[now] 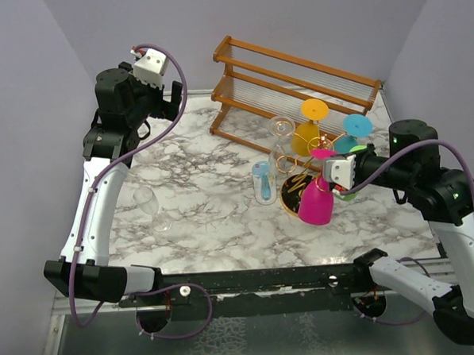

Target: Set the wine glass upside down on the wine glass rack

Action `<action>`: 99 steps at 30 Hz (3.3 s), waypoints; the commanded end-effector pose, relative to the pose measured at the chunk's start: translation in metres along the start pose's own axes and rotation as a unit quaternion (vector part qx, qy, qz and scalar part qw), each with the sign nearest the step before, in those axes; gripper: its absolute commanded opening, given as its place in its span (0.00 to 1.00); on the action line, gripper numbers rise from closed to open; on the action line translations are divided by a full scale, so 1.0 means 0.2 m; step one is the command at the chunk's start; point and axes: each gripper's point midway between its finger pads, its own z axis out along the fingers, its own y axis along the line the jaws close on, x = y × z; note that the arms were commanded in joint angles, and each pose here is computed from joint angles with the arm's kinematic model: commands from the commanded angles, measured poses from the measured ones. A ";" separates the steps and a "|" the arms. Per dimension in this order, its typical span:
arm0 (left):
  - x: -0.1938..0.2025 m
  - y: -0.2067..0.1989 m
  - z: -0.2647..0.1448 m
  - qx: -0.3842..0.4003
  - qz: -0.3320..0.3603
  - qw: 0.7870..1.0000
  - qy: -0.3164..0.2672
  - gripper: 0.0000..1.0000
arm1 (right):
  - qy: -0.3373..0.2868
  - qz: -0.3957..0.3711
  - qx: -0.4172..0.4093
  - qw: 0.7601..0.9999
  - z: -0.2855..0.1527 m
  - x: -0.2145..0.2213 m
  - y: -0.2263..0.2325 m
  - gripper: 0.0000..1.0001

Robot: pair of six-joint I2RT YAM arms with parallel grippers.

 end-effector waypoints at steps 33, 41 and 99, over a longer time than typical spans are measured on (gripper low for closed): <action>-0.06 -0.03 -0.06 0.018 0.012 0.999 -0.024 0.97 | -0.034 0.033 -0.004 0.999 -0.11 -0.07 0.17 0.06; -0.06 -0.03 -0.06 0.017 0.013 0.999 -0.023 0.97 | -0.039 0.040 -0.003 0.998 -0.11 -0.07 0.20 0.13; 0.80 -0.04 -0.76 0.058 0.153 0.940 0.299 0.74 | -0.141 0.199 0.075 0.967 -0.05 -0.30 -0.31 0.83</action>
